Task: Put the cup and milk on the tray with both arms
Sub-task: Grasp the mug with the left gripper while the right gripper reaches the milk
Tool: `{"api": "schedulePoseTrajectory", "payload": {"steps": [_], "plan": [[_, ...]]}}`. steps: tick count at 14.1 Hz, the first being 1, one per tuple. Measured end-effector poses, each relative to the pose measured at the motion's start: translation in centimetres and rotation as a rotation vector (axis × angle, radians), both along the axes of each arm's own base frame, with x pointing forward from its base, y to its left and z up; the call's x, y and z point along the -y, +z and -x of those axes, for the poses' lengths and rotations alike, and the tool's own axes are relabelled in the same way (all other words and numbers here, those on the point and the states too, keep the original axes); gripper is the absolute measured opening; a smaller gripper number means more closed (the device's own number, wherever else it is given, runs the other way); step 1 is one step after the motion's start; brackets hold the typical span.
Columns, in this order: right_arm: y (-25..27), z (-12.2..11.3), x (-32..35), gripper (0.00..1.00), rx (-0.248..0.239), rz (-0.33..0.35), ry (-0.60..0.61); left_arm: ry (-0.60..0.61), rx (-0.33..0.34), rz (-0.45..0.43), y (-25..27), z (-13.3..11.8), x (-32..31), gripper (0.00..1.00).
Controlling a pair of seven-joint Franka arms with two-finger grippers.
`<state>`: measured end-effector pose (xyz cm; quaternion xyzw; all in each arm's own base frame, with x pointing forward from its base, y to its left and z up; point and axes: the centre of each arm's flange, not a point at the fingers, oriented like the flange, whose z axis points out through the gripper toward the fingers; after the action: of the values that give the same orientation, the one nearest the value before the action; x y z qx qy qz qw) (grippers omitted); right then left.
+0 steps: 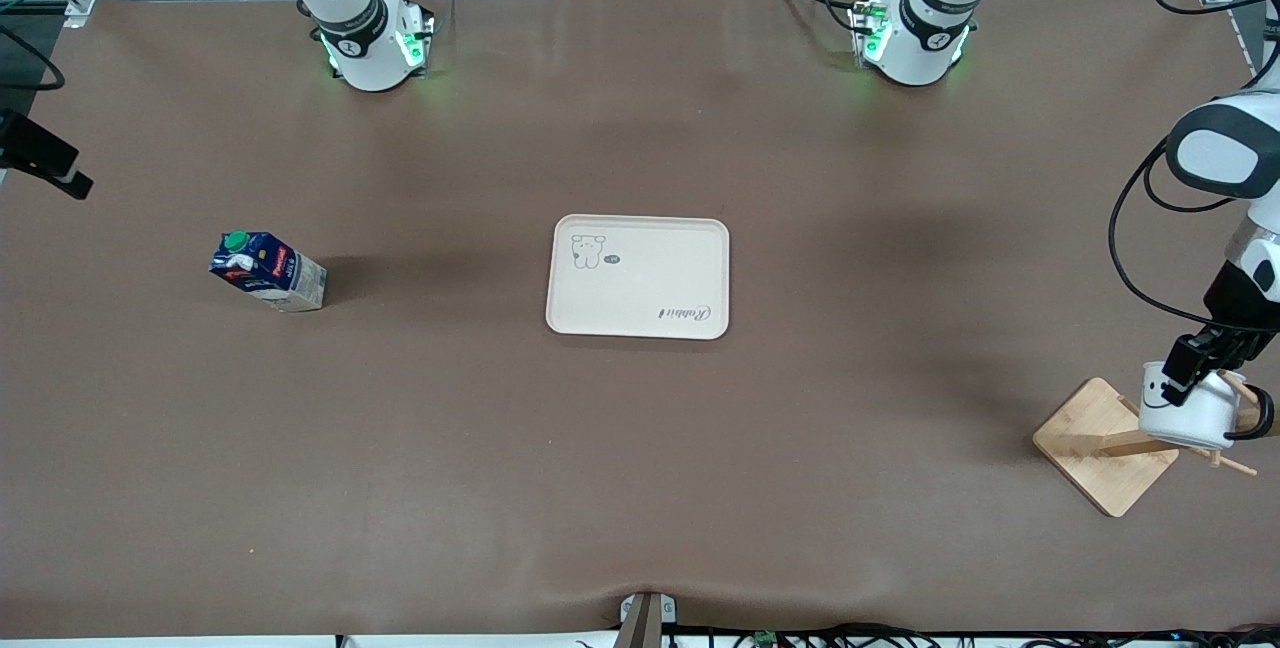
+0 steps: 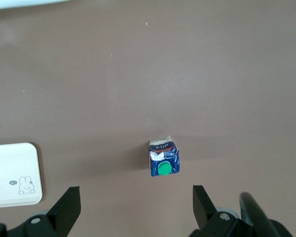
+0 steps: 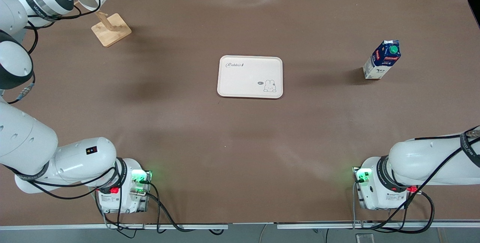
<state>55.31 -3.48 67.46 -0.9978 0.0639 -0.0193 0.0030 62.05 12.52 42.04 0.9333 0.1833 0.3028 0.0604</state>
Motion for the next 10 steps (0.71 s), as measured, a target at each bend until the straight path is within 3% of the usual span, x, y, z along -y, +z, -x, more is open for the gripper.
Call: {"api": "schedulePoseTrajectory", "payload": {"steps": [1, 3, 6, 10], "plan": [[-0.4, -0.2, 0.0, 1.00, -0.006, -0.001, 0.000, -0.001, 0.003, -0.001, 0.1, 0.0, 0.0, 0.54], [-1.3, -0.9, 0.1, 1.00, -0.013, -0.002, 0.001, -0.008, 0.013, -0.002, 0.7, 0.0, 0.5, 0.35], [-5.6, -4.0, 0.3, 1.00, -0.042, -0.008, 0.001, -0.019, 0.008, -0.002, 1.4, 0.2, 0.9, 0.07], [-8.6, -5.8, -0.4, 1.00, -0.064, -0.015, 0.018, -0.054, -0.020, -0.011, 1.9, 0.6, 1.1, 0.07]]}}
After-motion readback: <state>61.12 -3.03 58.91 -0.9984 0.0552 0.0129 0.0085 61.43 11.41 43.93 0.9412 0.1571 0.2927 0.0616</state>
